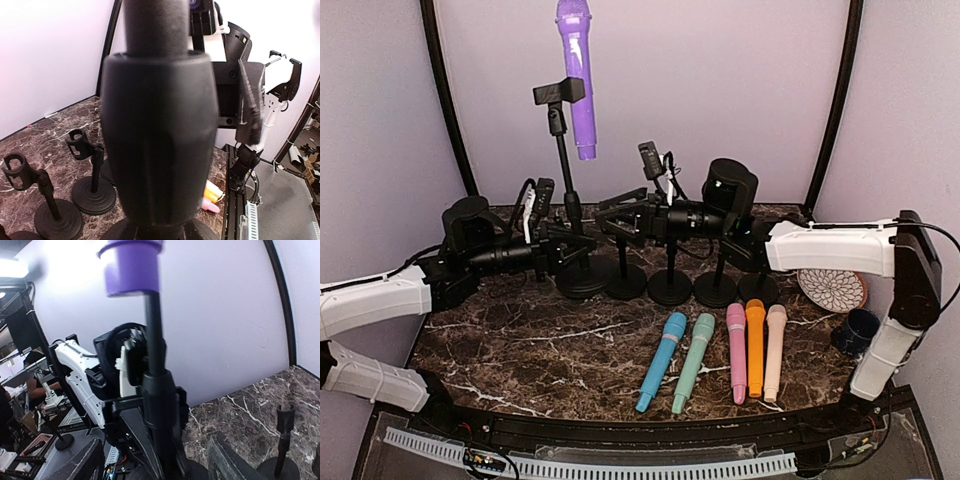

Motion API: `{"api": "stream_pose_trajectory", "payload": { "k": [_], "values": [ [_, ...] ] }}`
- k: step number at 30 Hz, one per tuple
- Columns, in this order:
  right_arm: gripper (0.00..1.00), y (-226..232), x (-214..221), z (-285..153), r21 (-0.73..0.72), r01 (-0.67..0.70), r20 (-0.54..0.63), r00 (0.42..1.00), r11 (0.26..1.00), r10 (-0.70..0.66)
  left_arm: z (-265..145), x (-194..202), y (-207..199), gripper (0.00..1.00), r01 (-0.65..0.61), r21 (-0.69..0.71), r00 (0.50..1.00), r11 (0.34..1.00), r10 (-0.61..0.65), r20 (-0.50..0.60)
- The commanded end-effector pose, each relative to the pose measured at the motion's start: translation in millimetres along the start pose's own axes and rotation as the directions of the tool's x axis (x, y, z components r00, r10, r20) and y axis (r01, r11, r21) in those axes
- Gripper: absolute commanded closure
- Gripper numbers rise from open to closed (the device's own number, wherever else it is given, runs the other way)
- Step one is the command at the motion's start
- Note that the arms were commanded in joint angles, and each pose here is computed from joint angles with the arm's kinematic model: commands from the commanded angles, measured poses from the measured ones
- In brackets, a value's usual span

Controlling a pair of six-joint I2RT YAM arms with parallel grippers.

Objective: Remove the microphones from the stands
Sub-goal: Unscrew the knob on the stand of the microphone stand.

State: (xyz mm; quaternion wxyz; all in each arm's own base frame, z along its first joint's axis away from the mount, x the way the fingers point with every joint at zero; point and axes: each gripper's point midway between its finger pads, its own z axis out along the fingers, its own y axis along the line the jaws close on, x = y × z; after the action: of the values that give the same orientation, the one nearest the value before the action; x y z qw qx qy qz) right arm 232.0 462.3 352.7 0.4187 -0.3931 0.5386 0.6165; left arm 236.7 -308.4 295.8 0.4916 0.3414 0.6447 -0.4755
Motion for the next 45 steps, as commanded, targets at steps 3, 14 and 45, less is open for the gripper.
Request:
{"api": "stream_pose_trajectory", "payload": {
  "k": [3,14,45],
  "values": [
    [0.29,-43,-4,-19,0.236,-0.08,0.086,0.994,0.968,0.062,-19,-38,16,1.0,-0.058,-0.171,0.986,0.984,0.082,0.142],
    [0.31,-52,10,-4,0.367,-0.105,0.072,0.994,0.924,0.084,-20,-30,45,1.0,-0.006,-0.314,0.993,0.949,0.042,0.108],
    [0.55,-43,9,69,0.307,0.102,-0.081,0.993,0.946,-0.081,-10,-21,39,1.0,0.01,-0.244,0.997,0.97,0.01,0.082]
  ]
}}
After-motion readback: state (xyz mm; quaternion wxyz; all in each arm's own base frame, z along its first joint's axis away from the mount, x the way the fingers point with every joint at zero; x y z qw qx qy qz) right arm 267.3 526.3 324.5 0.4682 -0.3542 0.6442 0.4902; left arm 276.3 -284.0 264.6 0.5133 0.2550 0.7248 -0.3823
